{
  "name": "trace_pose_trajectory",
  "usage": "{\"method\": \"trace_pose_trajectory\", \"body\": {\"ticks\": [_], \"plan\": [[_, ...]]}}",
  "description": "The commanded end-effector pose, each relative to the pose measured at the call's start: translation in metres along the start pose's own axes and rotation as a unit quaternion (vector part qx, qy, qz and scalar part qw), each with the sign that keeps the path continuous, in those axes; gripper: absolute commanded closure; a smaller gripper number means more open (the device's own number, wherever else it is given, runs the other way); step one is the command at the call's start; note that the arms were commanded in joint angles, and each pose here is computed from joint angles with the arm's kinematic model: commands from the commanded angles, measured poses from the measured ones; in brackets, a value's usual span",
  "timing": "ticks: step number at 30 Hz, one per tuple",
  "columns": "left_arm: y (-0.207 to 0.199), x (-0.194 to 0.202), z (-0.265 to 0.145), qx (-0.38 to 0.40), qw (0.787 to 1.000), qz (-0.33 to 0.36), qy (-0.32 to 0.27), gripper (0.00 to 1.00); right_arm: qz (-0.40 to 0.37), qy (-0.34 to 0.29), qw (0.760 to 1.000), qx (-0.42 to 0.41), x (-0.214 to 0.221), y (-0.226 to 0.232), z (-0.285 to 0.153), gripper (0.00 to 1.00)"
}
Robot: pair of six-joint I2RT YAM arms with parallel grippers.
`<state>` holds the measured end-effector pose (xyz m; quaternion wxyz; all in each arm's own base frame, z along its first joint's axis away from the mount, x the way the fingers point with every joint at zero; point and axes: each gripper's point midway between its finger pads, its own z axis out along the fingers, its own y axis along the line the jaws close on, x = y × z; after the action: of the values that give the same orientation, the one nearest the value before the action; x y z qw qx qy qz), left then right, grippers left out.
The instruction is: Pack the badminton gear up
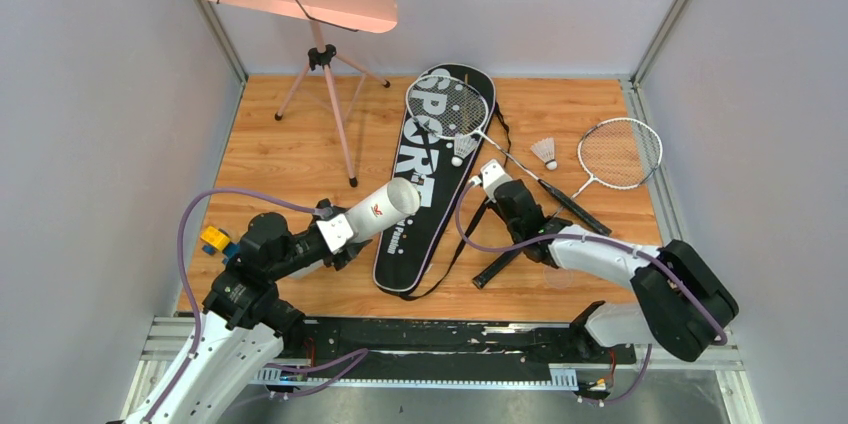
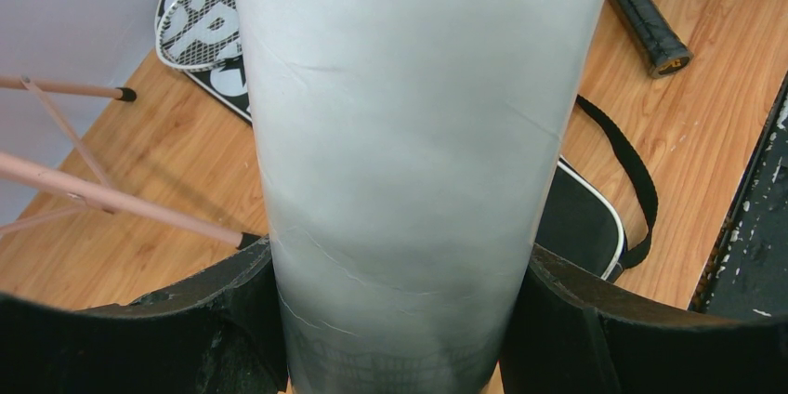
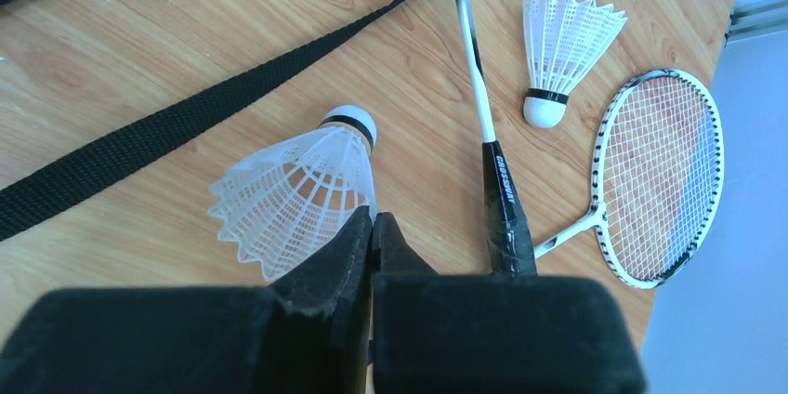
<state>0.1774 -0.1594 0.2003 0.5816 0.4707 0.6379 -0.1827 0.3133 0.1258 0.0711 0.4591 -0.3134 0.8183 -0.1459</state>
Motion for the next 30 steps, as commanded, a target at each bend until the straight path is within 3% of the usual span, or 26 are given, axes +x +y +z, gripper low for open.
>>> {"method": "trace_pose_trajectory", "body": {"ticks": [1,4,7,11,14,20,30], "plan": [[0.006,-0.015,0.0,-0.01,0.999,0.015,-0.026,0.36,0.045,-0.032,0.998,0.013,-0.028,-0.011,-0.015,1.0],[0.006,-0.015,0.0,-0.011,1.0,0.015,-0.025,0.36,0.099,-0.024,0.995,0.005,-0.039,-0.017,-0.03,1.0],[0.006,-0.013,0.001,-0.011,1.0,0.013,-0.023,0.36,0.174,-0.07,0.982,-0.016,-0.077,-0.03,-0.059,1.0],[0.005,-0.014,0.001,-0.006,1.0,0.013,-0.023,0.36,0.327,-0.157,0.929,-0.078,-0.141,-0.053,-0.121,1.0],[0.005,-0.013,0.002,-0.005,1.0,0.012,-0.021,0.36,0.383,-0.218,0.883,-0.163,-0.178,-0.056,-0.17,1.0],[0.004,-0.011,0.002,-0.003,1.0,0.012,-0.018,0.36,0.397,-0.242,0.813,-0.351,-0.216,-0.028,-0.242,1.0],[0.001,-0.009,0.003,0.008,1.0,0.015,-0.015,0.36,0.381,-0.18,0.737,-0.528,-0.238,0.012,-0.292,1.0]]}}
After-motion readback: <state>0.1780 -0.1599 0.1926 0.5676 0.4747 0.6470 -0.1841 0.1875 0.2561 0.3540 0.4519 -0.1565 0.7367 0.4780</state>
